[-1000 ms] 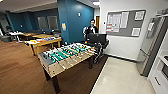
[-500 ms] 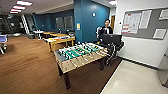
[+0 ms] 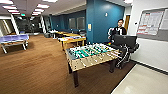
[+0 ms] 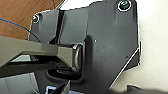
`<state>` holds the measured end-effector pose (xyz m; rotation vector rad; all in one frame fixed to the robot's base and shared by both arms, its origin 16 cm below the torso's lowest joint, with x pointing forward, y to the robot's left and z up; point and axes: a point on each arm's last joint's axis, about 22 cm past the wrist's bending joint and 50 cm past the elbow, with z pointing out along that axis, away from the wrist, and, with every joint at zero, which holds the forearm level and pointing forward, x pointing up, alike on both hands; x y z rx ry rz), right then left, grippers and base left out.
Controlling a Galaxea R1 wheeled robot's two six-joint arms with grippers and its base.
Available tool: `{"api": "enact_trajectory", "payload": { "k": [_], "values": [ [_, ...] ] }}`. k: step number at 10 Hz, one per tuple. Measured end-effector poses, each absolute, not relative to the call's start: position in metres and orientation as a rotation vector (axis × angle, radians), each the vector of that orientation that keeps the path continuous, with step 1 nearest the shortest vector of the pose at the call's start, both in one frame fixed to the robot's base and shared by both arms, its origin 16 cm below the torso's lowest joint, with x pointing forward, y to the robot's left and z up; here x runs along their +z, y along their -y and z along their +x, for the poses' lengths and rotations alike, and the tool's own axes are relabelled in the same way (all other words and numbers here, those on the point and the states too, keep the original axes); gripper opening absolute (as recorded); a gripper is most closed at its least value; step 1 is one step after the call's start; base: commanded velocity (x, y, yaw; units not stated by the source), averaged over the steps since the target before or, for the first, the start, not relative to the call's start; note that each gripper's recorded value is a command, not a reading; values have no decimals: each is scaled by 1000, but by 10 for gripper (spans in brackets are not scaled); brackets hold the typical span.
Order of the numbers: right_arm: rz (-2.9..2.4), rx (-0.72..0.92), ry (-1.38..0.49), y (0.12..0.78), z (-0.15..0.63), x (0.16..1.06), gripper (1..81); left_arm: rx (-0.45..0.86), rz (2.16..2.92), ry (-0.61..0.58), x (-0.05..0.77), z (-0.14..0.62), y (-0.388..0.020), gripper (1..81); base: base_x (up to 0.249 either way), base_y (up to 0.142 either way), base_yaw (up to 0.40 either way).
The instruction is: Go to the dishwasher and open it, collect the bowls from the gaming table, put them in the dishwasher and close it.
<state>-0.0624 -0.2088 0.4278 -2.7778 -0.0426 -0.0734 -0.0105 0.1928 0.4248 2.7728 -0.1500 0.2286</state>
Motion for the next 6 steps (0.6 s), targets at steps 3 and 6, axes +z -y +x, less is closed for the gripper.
{"api": "enact_trajectory", "payload": {
  "k": [3, 6],
  "values": [
    [-2779, -76, 49, 209, -61, 428, 811, 222, 2778, 150, 424, -13, -196, 811, 0, 0, 352],
    [-2775, -78, 53, 206, -61, 428, 811, 223, 2780, 152, 424, -11, -197, 811, 0, 0, 352]
  ]
}}
